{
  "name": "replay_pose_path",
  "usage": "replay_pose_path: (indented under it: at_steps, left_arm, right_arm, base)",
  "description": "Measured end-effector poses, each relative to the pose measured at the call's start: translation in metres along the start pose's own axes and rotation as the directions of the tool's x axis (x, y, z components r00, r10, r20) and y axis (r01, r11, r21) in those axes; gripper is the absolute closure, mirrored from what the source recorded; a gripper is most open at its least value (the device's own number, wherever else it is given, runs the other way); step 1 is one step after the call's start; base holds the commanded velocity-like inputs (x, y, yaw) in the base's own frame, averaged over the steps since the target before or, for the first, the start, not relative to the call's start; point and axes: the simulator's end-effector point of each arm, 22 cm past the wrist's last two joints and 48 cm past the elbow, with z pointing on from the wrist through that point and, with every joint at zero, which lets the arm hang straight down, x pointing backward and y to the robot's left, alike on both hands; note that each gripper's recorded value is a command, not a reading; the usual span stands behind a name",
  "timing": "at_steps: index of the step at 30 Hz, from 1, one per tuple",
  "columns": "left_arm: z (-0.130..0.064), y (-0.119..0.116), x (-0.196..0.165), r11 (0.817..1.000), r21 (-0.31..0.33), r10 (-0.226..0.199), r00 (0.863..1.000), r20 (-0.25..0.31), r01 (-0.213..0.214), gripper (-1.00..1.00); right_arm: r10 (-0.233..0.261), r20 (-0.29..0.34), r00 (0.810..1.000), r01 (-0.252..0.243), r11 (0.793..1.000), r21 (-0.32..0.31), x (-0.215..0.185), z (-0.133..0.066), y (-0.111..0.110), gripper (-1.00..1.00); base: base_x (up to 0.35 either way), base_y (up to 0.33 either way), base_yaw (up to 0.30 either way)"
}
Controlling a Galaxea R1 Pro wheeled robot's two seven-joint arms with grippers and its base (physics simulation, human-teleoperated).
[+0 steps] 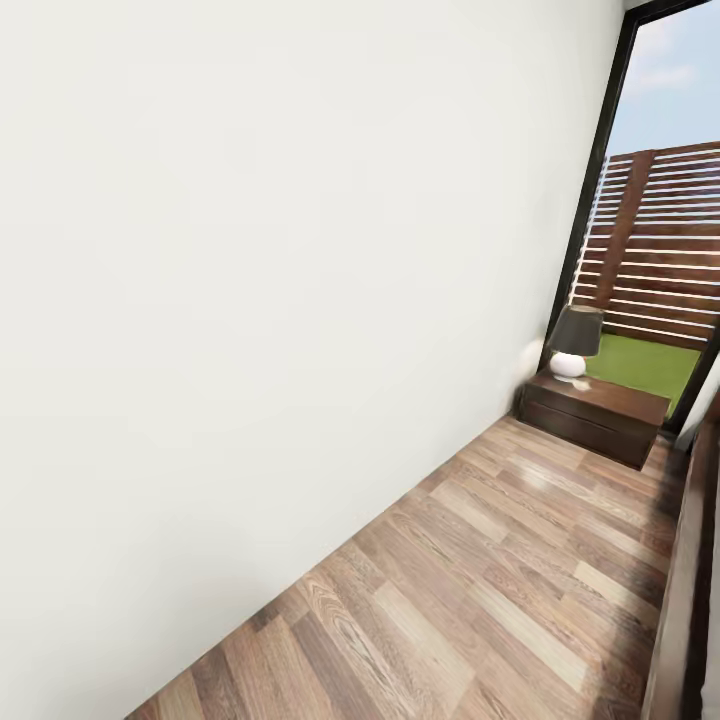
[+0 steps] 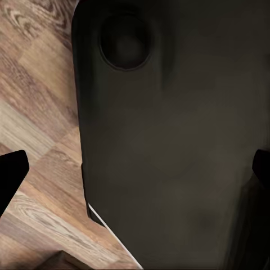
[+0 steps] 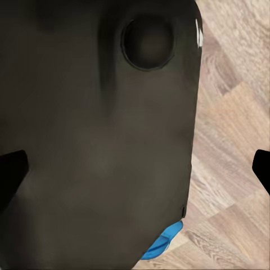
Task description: In the bedroom, move the book from the bed onto either nightstand, and place the two sandals side by side next to the bed.
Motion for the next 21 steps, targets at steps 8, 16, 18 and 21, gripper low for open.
replay_pose_path:
  at_steps: [8, 16, 18, 21]
  left_arm:
    - [0.000, -0.003, -0.005, 1.000, 0.005, 0.003, 1.000, 0.011, -0.003, -1.00]
    - [-0.001, -0.012, -0.027, 1.000, 0.016, 0.001, 0.998, 0.056, -0.002, -1.00]
    - [-0.001, -0.012, -0.029, 1.000, 0.016, 0.001, 0.998, 0.059, -0.002, -1.00]
    - [-0.001, -0.012, -0.029, 1.000, 0.017, 0.001, 0.998, 0.060, -0.002, -1.00]
  right_arm:
    - [0.001, -0.004, 1.000, -0.001, 1.000, 0.007, 0.002, 0.000, -0.002, -1.00]
    - [0.002, -0.003, 1.000, -0.002, 1.000, 0.008, 0.002, 0.000, -0.003, -1.00]
    - [0.002, -0.003, 1.000, -0.002, 1.000, 0.009, 0.002, 0.000, -0.003, -1.00]
    - [0.003, -0.004, 1.000, -0.003, 1.000, 0.009, 0.002, 0.000, -0.003, -1.00]
  base:
    - [0.000, 0.000, 0.000]
    - [0.000, 0.000, 0.000]
    - [0.000, 0.000, 0.000]
    - [0.000, 0.000, 0.000]
